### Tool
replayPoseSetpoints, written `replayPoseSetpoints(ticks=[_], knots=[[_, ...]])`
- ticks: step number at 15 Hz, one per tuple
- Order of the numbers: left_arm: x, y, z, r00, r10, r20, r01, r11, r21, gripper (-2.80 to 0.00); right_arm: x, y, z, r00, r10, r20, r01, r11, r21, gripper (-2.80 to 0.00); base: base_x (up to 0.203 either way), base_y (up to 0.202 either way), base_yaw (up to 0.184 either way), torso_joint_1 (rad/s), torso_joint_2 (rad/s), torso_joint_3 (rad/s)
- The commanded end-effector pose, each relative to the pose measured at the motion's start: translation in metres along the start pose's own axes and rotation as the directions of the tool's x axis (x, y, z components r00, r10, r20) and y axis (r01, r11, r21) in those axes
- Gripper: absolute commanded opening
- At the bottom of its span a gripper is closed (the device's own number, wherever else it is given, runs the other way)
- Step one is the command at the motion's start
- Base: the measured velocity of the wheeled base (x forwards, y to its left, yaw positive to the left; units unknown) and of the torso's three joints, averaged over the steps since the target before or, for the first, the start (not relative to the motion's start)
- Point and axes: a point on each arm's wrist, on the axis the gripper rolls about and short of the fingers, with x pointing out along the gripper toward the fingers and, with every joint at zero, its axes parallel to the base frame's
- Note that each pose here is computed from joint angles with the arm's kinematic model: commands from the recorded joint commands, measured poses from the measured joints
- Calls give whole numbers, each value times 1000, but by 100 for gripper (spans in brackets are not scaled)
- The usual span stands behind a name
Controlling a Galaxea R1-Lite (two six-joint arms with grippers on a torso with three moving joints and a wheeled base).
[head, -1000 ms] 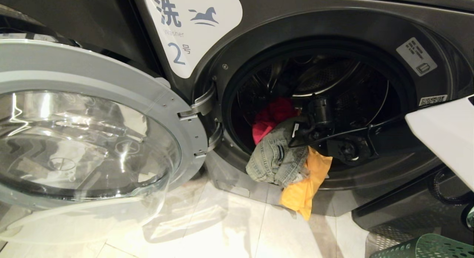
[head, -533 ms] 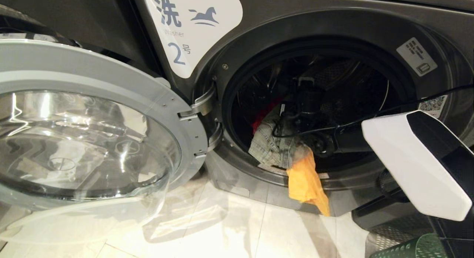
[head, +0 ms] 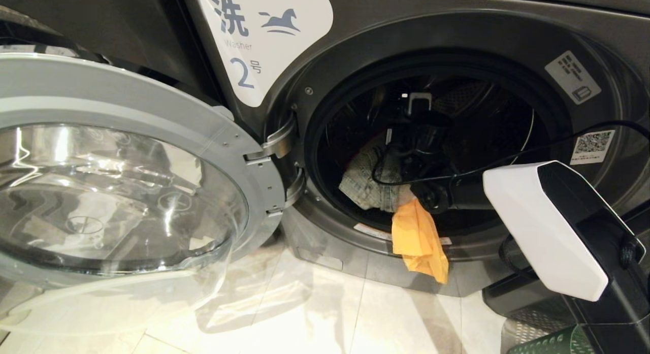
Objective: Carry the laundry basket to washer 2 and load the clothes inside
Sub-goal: Place the clothes into the washing machine
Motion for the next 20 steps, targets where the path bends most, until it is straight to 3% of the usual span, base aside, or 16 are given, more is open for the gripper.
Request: replayPoseSetpoints(ticks=[1, 5, 9, 11, 16, 20], knots=[[0, 0, 0, 1000, 0, -1, 0, 1000, -1, -280, 1, -8, 34, 997, -22, 75, 20, 1000, 20, -280, 0, 0, 0, 0, 0, 0], [0, 0, 0, 1000, 0, -1, 0, 1000, -1, -280, 3, -20, 55, 993, -45, 112, 43, 999, 23, -280, 0, 0, 0, 0, 0, 0], [0, 0, 0, 1000, 0, -1, 0, 1000, -1, -280, 3, -12, 4, 999, -31, 29, 32, 999, -32, -280, 0, 0, 0, 0, 0, 0], [0, 0, 0, 1000, -1, -1, 1, 1000, -1, -280, 2, -11, -4, 1000, -22, 15, 23, 998, -50, -280, 0, 0, 0, 0, 0, 0], [0, 0, 0, 1000, 0, -1, 0, 1000, -1, -280, -4, -7, -67, 991, 27, -129, -48, 985, -163, -280, 0, 0, 0, 0, 0, 0], [0, 0, 0, 1000, 0, -1, 0, 1000, -1, -280, -1, -10, -71, 989, 61, -132, -82, 983, -165, -280, 0, 0, 0, 0, 0, 0]])
